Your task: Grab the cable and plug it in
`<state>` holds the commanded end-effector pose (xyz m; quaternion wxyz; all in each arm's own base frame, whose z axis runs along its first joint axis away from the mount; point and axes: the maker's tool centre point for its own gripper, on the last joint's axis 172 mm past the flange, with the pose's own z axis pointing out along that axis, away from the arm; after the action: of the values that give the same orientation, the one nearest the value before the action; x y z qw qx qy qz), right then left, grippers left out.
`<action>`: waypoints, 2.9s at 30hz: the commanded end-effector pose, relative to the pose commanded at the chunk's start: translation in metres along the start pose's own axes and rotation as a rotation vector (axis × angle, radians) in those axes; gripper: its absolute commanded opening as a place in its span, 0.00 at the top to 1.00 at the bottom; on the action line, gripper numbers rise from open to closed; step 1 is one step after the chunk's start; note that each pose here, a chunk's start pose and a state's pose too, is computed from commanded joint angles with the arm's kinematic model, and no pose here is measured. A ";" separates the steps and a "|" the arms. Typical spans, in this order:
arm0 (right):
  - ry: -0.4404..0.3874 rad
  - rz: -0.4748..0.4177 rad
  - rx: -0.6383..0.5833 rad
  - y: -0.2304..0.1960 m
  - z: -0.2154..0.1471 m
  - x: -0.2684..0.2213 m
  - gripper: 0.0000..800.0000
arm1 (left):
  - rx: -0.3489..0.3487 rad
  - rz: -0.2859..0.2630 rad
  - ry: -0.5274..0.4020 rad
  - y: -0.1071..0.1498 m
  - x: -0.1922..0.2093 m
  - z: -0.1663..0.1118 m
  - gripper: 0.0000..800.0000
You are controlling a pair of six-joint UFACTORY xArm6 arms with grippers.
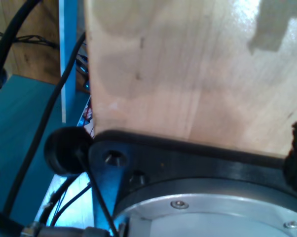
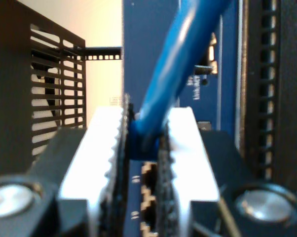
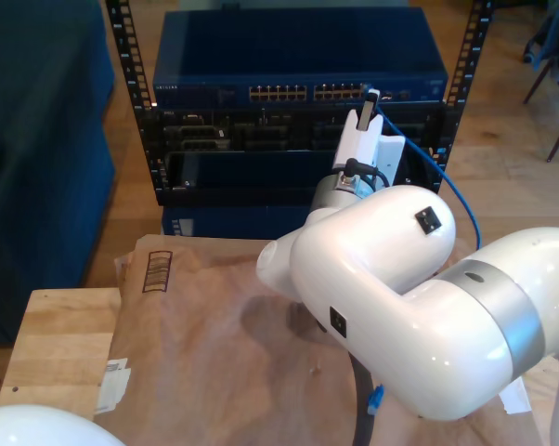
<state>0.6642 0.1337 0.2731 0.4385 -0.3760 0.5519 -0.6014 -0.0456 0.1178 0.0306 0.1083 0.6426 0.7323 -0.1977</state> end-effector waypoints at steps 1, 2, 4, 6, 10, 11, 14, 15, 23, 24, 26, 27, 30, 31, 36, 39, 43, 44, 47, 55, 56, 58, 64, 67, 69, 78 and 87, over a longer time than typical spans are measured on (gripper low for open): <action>0.000 0.000 0.000 0.000 0.000 0.000 1.00 | 0.000 0.000 0.000 0.000 0.000 0.000 0.00; 0.000 0.001 0.002 -0.001 0.000 0.000 1.00 | 0.000 0.000 0.000 0.000 0.000 0.000 0.00; 0.000 0.003 0.004 -0.002 0.001 -0.001 1.00 | 0.000 0.000 0.002 0.000 0.000 0.000 0.00; -0.002 0.002 0.001 -0.001 0.001 -0.001 1.00 | 0.000 0.000 0.000 0.000 0.000 0.000 0.00; -0.010 -0.007 -0.007 0.005 0.000 -0.003 1.00 | 0.000 0.000 0.002 0.000 0.000 0.000 0.00; -0.012 -0.017 -0.010 0.007 0.000 -0.004 1.00 | 0.000 0.000 0.002 0.000 0.000 0.000 0.00; -0.012 -0.033 -0.009 0.007 0.003 -0.005 1.00 | 0.000 0.000 0.000 0.000 0.000 0.000 0.00; -0.013 -0.031 -0.008 0.007 0.004 -0.006 1.00 | 0.000 0.000 0.000 0.000 0.000 0.000 0.00; -0.008 -0.017 -0.001 0.003 0.009 -0.006 1.00 | 0.000 0.000 0.002 0.000 0.000 0.000 0.00; -0.008 -0.017 -0.003 0.004 0.009 -0.006 0.97 | 0.000 0.000 0.000 0.000 0.000 0.000 0.00; -0.010 -0.018 -0.007 0.005 0.008 -0.005 0.74 | 0.000 0.000 0.000 0.000 0.000 0.000 0.00; -0.013 -0.020 -0.014 0.007 0.008 -0.005 0.66 | 0.000 0.002 0.000 0.000 0.000 0.000 0.00; -0.048 -0.017 -0.068 0.001 0.000 -0.011 0.60 | 0.000 0.000 0.000 0.000 0.000 0.000 0.00; -0.062 -0.018 -0.086 -0.002 -0.005 -0.012 0.60 | 0.000 0.000 0.000 0.000 0.000 0.000 0.00; -0.153 -0.036 -0.226 -0.011 -0.046 -0.010 0.55 | 0.000 0.000 0.000 0.000 0.000 0.000 0.00; -0.235 -0.033 -0.399 0.004 -0.070 -0.003 0.45 | 0.000 0.000 0.000 0.000 0.000 0.000 0.00; -0.344 -0.031 -0.578 0.008 -0.100 0.018 0.32 | 0.000 0.000 0.000 0.000 0.000 0.000 0.00; -0.362 -0.051 -0.597 0.004 -0.100 0.031 0.31 | 0.000 0.000 0.000 0.000 0.000 0.000 0.00; -0.429 -0.103 -0.697 0.004 -0.107 0.066 0.23 | 0.000 0.000 0.000 0.000 0.000 0.000 0.00; -0.516 -0.252 -0.898 0.014 -0.121 0.222 0.01 | 0.000 0.000 0.000 0.000 0.000 0.000 0.00; -0.497 -0.253 -0.912 0.013 -0.121 0.244 0.01 | 0.000 0.002 0.000 0.000 0.000 0.000 0.00; -0.463 -0.273 -0.966 0.019 -0.129 0.292 0.01 | 0.000 0.002 0.000 0.000 0.000 0.000 0.00; -0.298 -0.204 -1.152 0.029 -0.176 0.442 0.01 | 0.000 0.000 0.000 0.000 0.000 0.000 0.00; -0.321 -0.203 -1.237 0.028 -0.209 0.478 0.01 | 0.000 0.000 0.000 0.000 0.000 0.000 0.00; -0.367 -0.197 -1.331 0.036 -0.243 0.486 0.01 | 0.000 0.000 0.000 0.000 0.000 0.000 0.00; -0.504 -0.252 -1.728 0.057 -0.418 0.529 0.00 | 0.000 0.000 0.000 0.000 0.000 0.000 0.00; -0.549 -0.103 -1.730 0.107 -0.509 0.512 0.00 | 0.000 0.002 0.000 0.000 0.000 0.000 0.00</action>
<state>0.0297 -0.1793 0.0960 0.0916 -0.7283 0.6693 0.1148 -0.0456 0.1178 0.0306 0.1085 0.6431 0.7318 -0.1976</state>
